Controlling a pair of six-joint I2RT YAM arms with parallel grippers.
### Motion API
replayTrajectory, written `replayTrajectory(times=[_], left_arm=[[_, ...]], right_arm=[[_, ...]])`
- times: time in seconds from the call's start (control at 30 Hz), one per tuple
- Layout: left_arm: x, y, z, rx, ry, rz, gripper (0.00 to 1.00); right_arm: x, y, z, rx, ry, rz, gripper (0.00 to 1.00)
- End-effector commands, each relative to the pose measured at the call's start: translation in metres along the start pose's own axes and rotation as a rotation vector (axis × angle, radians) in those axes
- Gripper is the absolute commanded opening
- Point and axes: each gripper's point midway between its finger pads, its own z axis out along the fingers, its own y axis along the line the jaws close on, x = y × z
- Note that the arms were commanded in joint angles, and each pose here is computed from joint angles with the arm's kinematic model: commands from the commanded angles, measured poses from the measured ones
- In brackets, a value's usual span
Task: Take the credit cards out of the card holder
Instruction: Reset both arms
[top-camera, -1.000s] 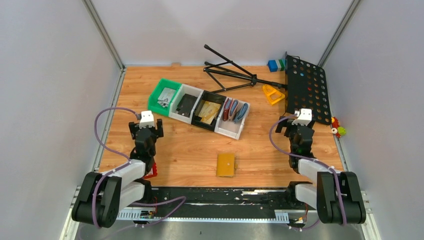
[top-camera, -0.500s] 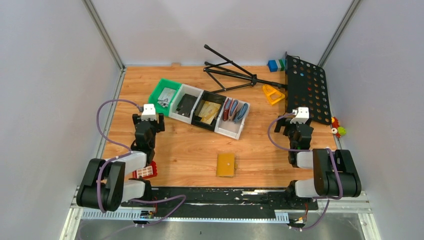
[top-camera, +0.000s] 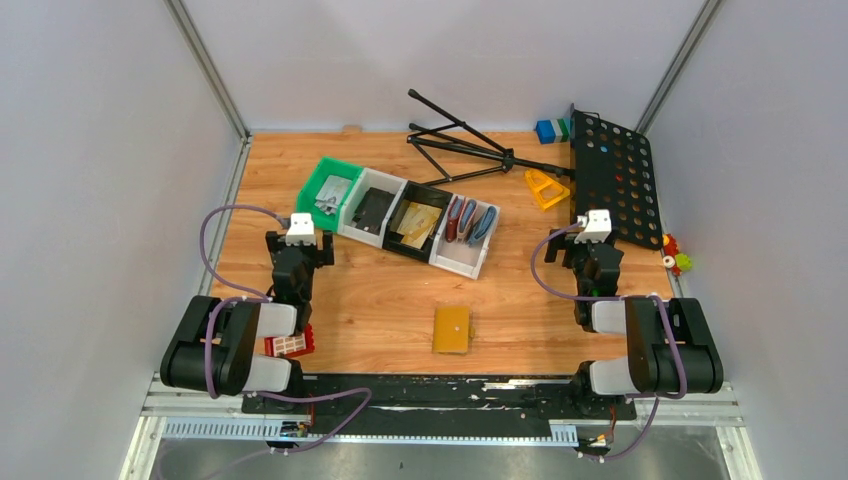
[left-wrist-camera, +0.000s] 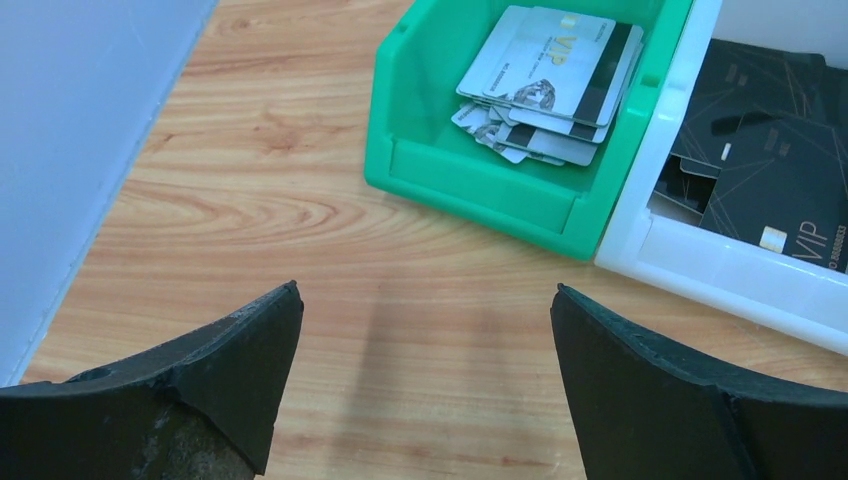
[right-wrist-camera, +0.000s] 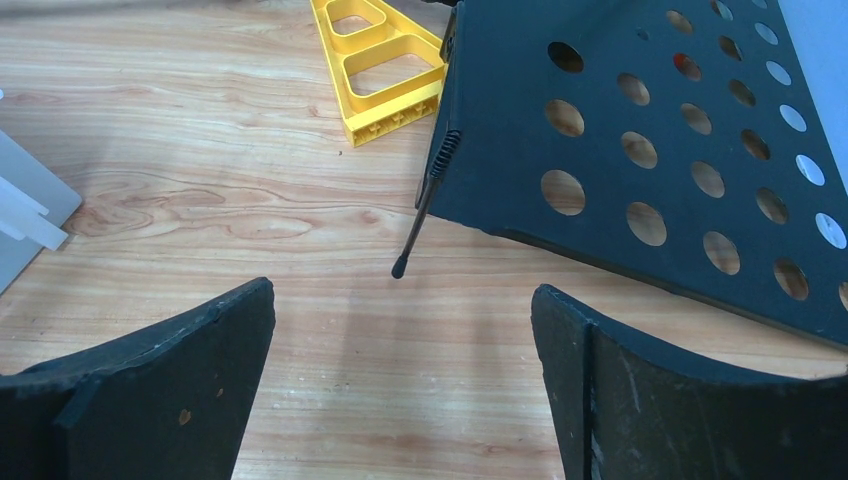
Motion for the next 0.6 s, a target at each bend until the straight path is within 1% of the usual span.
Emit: replayTrajectory(times=[0.0, 0.07, 0.57], left_arm=[[-0.0186, 0.0047, 0.0028, -0.015, -0.068, -0.001, 1.0], [-0.0209, 0.0049, 0.0031, -0.016, -0.085, -0.003, 1.0], [-0.0202, 0.0043, 0.003, -0.013, -0.081, -0.005, 1.0]], right_arm=[[-0.0171, 0.0008, 0.0054, -0.009, -0.045, -0.014, 1.0], [-0.017, 0.0008, 0.0054, -0.009, -0.045, -0.014, 1.0], [-0.0168, 0.0007, 0.0054, -0.008, -0.044, -0.014, 1.0]])
